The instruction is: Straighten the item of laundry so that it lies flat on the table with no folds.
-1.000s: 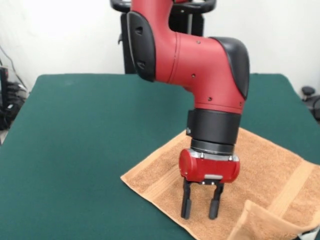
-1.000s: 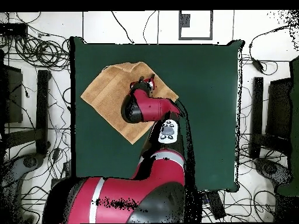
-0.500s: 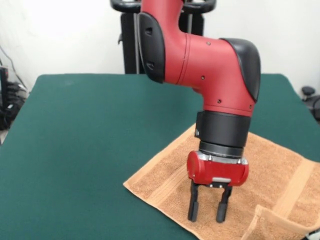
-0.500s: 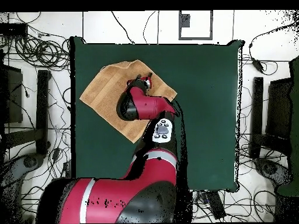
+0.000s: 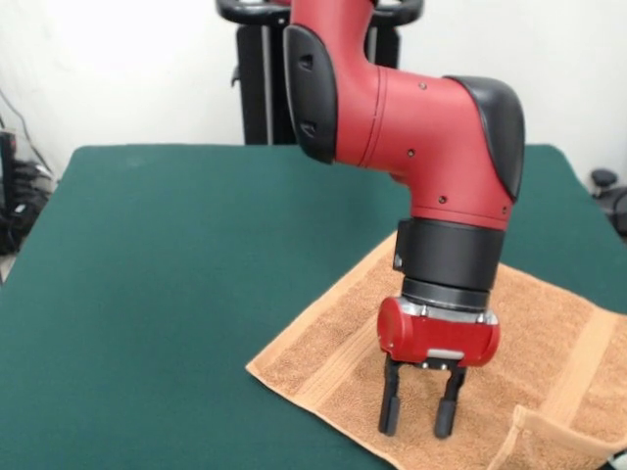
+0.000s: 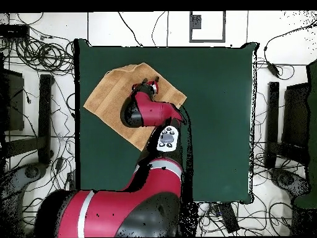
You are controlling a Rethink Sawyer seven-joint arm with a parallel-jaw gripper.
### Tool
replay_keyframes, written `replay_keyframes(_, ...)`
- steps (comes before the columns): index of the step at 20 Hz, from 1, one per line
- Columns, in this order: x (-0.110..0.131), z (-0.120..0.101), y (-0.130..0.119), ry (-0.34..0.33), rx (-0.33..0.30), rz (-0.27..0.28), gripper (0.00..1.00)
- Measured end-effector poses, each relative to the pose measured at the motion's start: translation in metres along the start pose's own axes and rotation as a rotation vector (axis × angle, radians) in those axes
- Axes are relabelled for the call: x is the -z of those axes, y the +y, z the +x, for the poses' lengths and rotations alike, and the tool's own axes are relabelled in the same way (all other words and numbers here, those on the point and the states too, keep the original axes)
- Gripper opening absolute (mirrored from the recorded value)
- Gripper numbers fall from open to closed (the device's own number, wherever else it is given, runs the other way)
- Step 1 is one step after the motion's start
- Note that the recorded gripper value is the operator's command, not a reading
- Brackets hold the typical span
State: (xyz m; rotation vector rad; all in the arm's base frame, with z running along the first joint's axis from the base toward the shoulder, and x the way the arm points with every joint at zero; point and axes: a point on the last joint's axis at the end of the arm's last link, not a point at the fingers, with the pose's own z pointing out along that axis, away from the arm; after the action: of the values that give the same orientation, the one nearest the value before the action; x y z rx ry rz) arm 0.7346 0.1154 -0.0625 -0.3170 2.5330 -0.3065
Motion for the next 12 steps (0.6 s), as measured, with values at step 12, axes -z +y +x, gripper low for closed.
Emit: replay_keyframes(12, -0.005, -0.014, -0.001, -0.021, -0.028, 0.004, 1.0)
